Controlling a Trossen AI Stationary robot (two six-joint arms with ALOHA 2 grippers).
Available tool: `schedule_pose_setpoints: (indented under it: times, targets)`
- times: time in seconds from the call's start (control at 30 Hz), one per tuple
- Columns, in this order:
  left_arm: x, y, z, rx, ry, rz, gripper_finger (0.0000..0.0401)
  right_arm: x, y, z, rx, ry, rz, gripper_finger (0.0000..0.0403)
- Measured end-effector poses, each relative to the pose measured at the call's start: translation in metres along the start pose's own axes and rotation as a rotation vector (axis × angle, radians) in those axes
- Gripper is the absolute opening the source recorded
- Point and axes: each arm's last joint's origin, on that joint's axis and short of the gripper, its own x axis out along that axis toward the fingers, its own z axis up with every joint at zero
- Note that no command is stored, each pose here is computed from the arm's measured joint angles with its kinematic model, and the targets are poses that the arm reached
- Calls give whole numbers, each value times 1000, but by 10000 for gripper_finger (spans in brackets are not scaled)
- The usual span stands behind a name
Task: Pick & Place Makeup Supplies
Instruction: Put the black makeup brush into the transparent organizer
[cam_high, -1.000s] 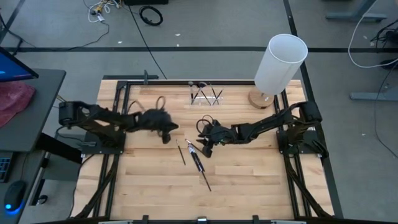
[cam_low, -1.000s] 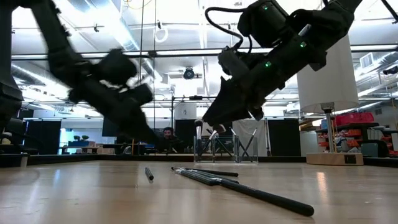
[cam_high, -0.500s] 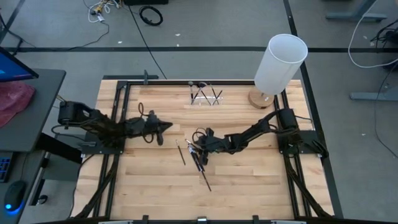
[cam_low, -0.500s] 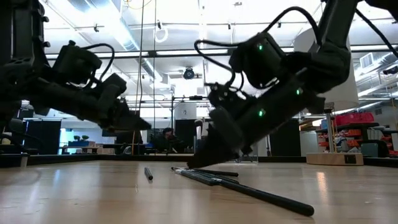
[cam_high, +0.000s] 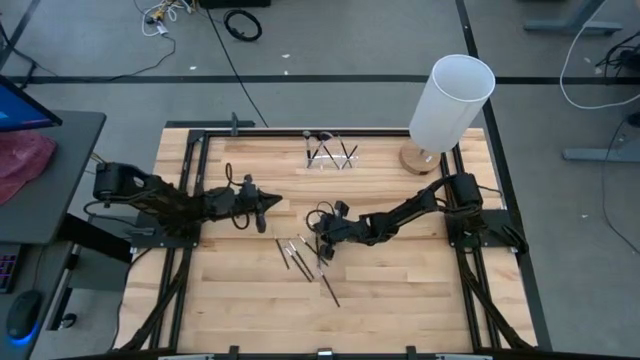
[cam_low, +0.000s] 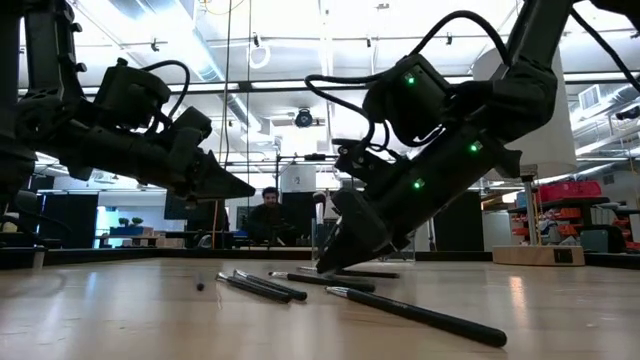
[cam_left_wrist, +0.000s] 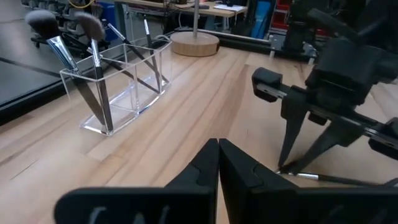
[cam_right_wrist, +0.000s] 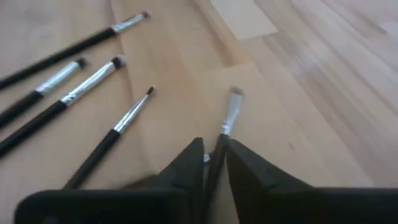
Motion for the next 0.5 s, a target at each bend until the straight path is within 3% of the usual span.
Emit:
schedule_pose_setpoints:
  times: [0.2, 0.5]
  targets:
    - [0, 0, 0, -1, 0, 0, 14, 1, -2, -1, -4, 4, -4, 15]
    - [0, 0, 0, -8, 1, 0, 14, -9, -4, 12, -25, -42, 23, 9]
